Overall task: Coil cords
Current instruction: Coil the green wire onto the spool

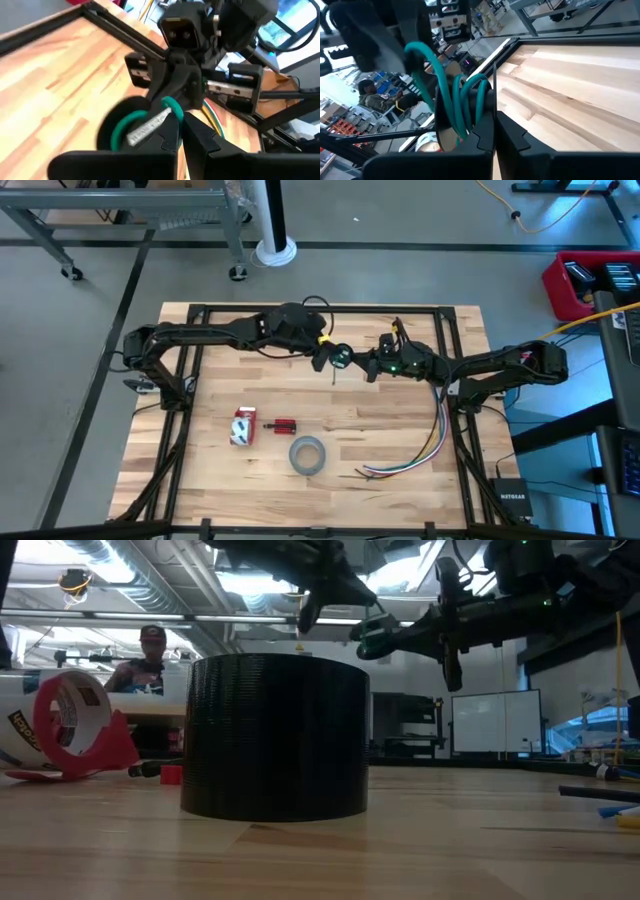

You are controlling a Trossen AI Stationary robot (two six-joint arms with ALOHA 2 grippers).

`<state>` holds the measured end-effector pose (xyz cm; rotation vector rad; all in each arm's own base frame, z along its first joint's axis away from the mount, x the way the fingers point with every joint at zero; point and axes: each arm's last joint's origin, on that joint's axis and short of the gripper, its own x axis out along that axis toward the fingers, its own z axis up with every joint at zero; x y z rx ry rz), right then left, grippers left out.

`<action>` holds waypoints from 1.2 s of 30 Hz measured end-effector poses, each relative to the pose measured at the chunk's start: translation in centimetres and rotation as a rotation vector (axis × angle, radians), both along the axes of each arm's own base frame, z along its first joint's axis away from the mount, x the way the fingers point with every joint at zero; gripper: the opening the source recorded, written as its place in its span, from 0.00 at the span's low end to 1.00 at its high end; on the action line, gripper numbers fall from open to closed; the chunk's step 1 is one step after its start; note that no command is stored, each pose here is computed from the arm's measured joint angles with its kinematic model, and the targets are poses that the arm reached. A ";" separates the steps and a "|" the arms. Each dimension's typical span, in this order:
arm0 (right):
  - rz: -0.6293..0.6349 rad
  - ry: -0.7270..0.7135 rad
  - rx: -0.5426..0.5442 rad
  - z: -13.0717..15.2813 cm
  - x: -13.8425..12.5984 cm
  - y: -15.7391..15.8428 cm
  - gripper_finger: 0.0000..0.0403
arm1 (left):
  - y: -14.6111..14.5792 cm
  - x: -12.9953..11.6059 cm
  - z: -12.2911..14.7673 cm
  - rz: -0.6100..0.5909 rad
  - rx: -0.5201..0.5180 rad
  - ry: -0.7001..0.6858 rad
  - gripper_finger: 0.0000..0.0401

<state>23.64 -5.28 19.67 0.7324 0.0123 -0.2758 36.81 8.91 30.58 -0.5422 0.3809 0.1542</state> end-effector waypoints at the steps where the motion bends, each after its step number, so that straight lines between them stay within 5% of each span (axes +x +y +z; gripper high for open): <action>1: 0.000 -0.002 0.000 0.0 0.0 0.0 0.01 | 0.2 -0.2 0.2 0.004 0.005 0.001 0.01; 14: 0.012 -0.024 -0.004 0.2 0.0 0.0 0.01 | 0.5 -1.5 -0.9 0.001 0.008 0.169 0.01; 36: 0.032 -0.050 -0.006 0.4 0.0 0.1 0.01 | 2.1 -2.2 -1.1 -0.016 0.094 0.206 0.01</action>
